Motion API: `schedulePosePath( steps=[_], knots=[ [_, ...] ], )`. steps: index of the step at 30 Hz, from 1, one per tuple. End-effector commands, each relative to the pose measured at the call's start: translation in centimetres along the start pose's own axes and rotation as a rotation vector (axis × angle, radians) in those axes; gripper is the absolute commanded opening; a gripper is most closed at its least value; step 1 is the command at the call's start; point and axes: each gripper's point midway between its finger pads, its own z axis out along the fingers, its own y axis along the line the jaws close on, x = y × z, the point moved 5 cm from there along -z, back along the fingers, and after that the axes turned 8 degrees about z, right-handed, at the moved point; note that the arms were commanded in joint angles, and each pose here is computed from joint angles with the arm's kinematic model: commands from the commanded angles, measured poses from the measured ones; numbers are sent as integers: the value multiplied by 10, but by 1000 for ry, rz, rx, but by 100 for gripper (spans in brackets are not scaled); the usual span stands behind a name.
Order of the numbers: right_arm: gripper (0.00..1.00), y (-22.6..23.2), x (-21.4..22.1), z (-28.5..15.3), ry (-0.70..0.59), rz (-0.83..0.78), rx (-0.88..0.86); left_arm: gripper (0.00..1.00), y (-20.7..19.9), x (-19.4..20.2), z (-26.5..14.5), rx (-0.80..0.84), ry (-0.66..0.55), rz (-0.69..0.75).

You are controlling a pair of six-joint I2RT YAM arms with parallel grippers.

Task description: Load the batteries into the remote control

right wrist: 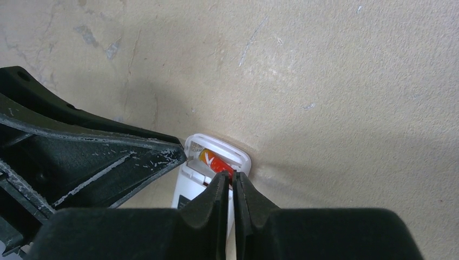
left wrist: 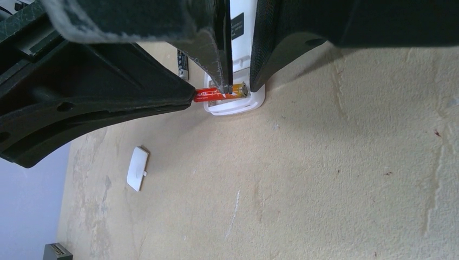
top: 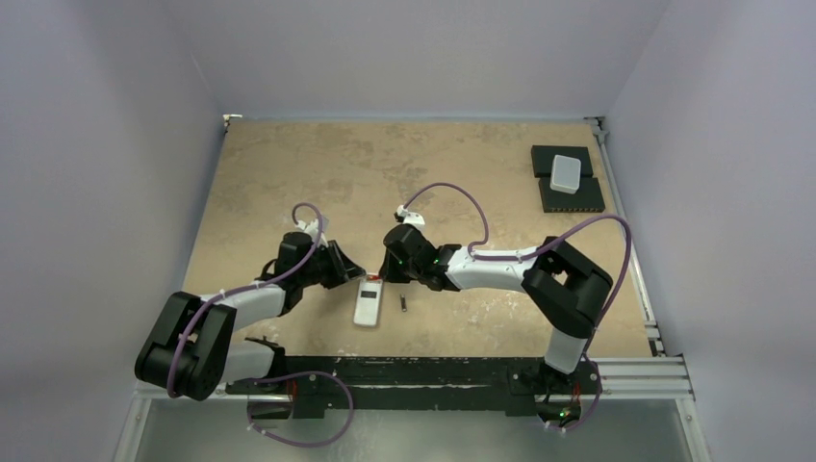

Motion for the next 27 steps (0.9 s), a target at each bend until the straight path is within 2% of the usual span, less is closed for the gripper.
schedulePosePath(
  steps=[1, 18, 27],
  knots=[
    [14, 11, 1, 3, 1, 23, -40, 17, 2, 7, -2, 20, 10, -8],
    [9, 9, 11, 3, 39, 38, -90, 17, 7, 20, -7, 6, 25, -46],
    [7, 5, 16, 2, 53, 44, -99, 14, 5, 18, -6, 12, 22, -45]
  ],
)
